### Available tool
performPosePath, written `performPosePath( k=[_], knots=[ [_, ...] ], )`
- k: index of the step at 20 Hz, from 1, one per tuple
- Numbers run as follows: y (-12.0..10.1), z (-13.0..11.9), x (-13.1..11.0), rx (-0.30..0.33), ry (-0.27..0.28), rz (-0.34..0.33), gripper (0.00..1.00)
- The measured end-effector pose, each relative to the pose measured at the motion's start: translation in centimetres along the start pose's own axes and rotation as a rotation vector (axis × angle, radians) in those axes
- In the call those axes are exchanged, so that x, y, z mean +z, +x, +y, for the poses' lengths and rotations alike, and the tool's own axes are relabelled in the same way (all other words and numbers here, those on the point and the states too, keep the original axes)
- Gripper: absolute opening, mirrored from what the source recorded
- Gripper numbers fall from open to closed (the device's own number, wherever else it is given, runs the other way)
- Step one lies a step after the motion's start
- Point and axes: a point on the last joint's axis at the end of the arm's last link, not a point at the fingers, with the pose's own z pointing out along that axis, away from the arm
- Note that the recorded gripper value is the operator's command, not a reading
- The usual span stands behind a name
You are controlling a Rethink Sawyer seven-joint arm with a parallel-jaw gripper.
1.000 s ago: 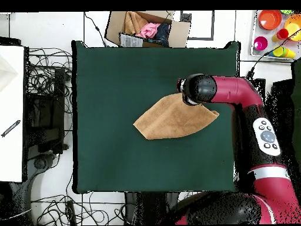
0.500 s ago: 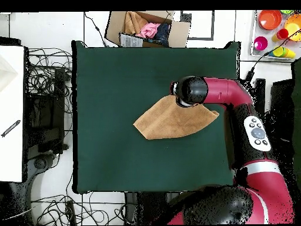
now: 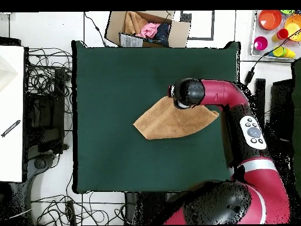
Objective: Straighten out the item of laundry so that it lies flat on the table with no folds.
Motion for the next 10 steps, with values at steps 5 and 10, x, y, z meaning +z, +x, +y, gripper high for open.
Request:
performPosePath(
  k=[5,10],
  knots=[
    [0.61,0.11,0.81,-0.012,0.004,0.011,1.00],
    [0.96,0.18,1.03,-0.021,0.008,0.016,1.00]
  ],
)
